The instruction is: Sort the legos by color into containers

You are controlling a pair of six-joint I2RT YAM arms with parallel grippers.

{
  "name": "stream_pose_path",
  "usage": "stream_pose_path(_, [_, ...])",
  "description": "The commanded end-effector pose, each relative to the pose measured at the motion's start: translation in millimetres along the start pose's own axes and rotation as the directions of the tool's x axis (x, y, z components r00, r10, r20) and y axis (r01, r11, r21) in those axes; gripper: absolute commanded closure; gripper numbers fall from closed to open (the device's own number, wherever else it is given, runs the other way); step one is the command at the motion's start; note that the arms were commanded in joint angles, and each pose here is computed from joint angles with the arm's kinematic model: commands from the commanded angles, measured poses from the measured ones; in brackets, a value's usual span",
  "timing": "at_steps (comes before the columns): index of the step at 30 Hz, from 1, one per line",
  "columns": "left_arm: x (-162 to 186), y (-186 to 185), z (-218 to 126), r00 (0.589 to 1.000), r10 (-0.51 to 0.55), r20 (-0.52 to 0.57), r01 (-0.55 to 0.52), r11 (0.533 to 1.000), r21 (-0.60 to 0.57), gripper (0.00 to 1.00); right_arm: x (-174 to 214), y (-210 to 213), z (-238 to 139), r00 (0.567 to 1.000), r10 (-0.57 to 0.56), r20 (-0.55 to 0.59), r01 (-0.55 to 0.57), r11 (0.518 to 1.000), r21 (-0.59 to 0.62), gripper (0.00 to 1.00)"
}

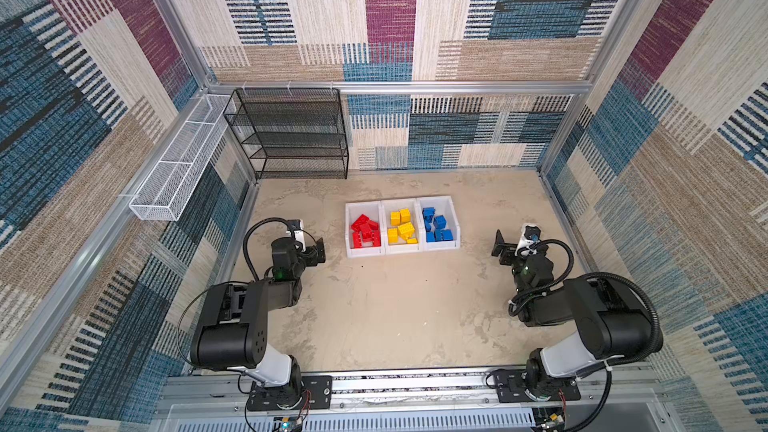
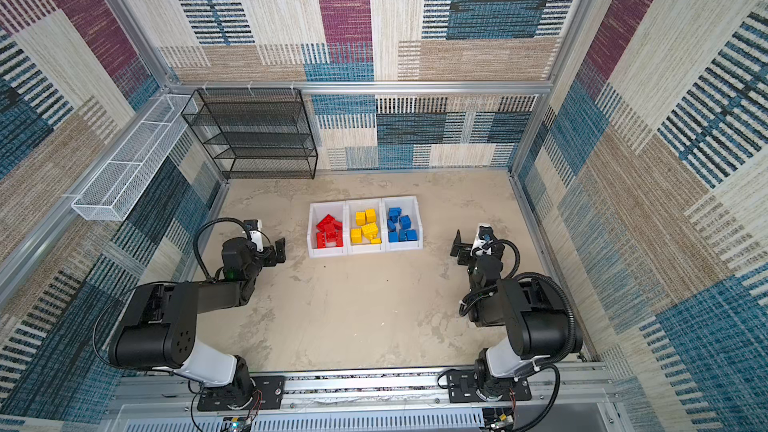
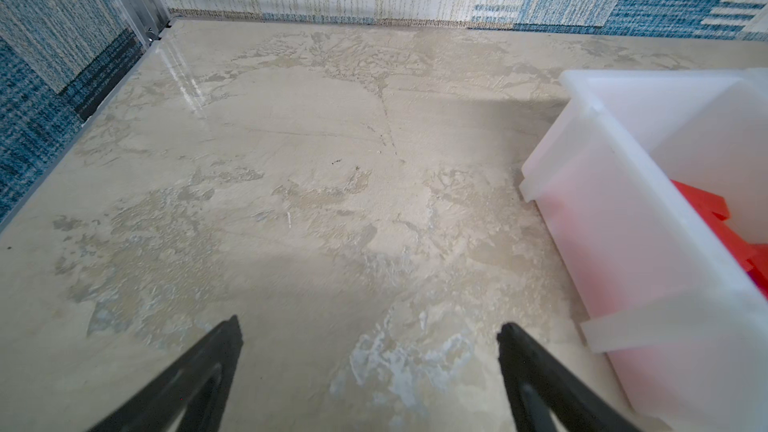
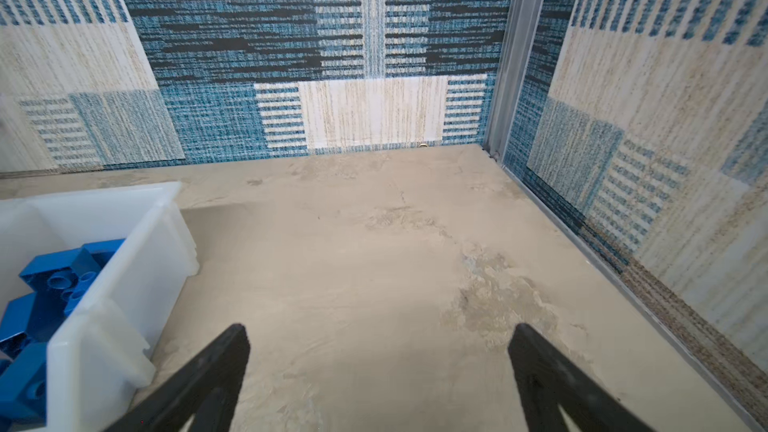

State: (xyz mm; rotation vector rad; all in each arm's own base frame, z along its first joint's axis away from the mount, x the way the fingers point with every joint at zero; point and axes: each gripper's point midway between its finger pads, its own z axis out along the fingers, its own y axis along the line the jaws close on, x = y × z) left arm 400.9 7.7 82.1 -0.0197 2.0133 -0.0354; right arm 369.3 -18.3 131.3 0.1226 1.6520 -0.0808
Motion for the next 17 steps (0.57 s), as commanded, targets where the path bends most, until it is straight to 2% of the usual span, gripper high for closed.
stream_pose_path(1, [-11.1, -0.1, -0.6, 0.999, 0.025, 0.042, -0.025, 1.000, -0.001, 0.01, -12.5, 4.6, 1.3, 0.999, 0.020, 0.047, -0.018, 0.999, -0.031, 0.00])
stream_pose_path(17, [-9.3, 0.6, 3.5, 1.000, 0.015, 0.023, -0.015, 1.000, 0.001, 0.01, -13.5, 4.3, 0.4, 0.998, 0.020, 0.052, -0.019, 0.999, -0.030, 0.00])
